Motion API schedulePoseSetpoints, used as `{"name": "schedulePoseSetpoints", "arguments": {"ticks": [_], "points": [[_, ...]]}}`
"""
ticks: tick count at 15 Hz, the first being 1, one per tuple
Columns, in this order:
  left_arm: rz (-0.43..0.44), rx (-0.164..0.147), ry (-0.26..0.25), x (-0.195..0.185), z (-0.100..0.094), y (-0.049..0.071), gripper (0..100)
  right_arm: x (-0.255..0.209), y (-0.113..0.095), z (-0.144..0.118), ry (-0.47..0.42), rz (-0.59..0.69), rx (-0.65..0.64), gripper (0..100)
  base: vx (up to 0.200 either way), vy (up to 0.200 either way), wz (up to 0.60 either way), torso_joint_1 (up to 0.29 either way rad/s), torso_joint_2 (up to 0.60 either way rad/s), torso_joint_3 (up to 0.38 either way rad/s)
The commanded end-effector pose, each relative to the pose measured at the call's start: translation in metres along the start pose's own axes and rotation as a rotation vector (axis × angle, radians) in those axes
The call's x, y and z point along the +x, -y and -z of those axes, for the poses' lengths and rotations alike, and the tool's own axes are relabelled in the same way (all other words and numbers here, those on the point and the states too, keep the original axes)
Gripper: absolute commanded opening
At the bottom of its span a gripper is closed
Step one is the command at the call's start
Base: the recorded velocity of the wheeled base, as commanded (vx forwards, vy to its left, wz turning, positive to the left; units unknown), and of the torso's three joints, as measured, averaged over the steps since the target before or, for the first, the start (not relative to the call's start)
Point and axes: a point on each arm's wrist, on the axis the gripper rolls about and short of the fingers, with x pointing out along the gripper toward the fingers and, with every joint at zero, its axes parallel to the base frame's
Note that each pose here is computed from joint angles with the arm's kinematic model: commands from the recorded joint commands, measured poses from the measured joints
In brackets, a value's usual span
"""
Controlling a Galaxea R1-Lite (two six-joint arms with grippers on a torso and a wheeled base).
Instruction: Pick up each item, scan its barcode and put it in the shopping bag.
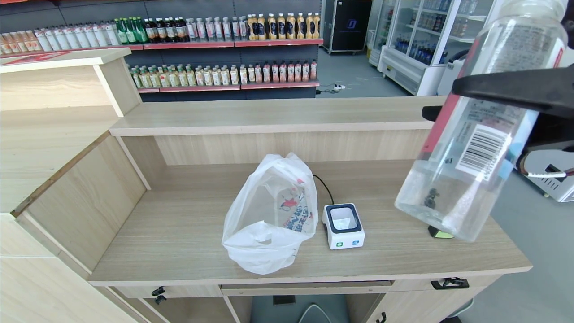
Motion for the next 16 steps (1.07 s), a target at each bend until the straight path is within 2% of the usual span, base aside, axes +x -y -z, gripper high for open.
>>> {"name": "schedulePoseSetpoints", "arguments": {"ticks": [1, 7, 12, 16], "points": [[-0.001, -0.001, 0.000, 0.000, 0.000, 0.000, 0, 0.000, -0.012, 0.001, -0.010, -0.048, -0.014, 0, 0.000, 0.000, 0.00, 0.000, 0.00, 0.000], [-0.001, -0.001, 0.000, 0.000, 0.000, 0.000, 0, 0.007, -0.031, 0.002, -0.053, -0.175, -0.039, 0, 0.000, 0.000, 0.00, 0.000, 0.00, 0.000], [-0.001, -0.001, 0.000, 0.000, 0.000, 0.000, 0, 0.004, -0.033, 0.006, -0.057, -0.176, -0.035, 0, 0.000, 0.000, 0.00, 0.000, 0.00, 0.000], [-0.001, -0.001, 0.000, 0.000, 0.000, 0.000, 0, 0.002, -0.028, 0.027, -0.098, -0.168, -0.031, 0, 0.000, 0.000, 0.00, 0.000, 0.00, 0.000]]}}
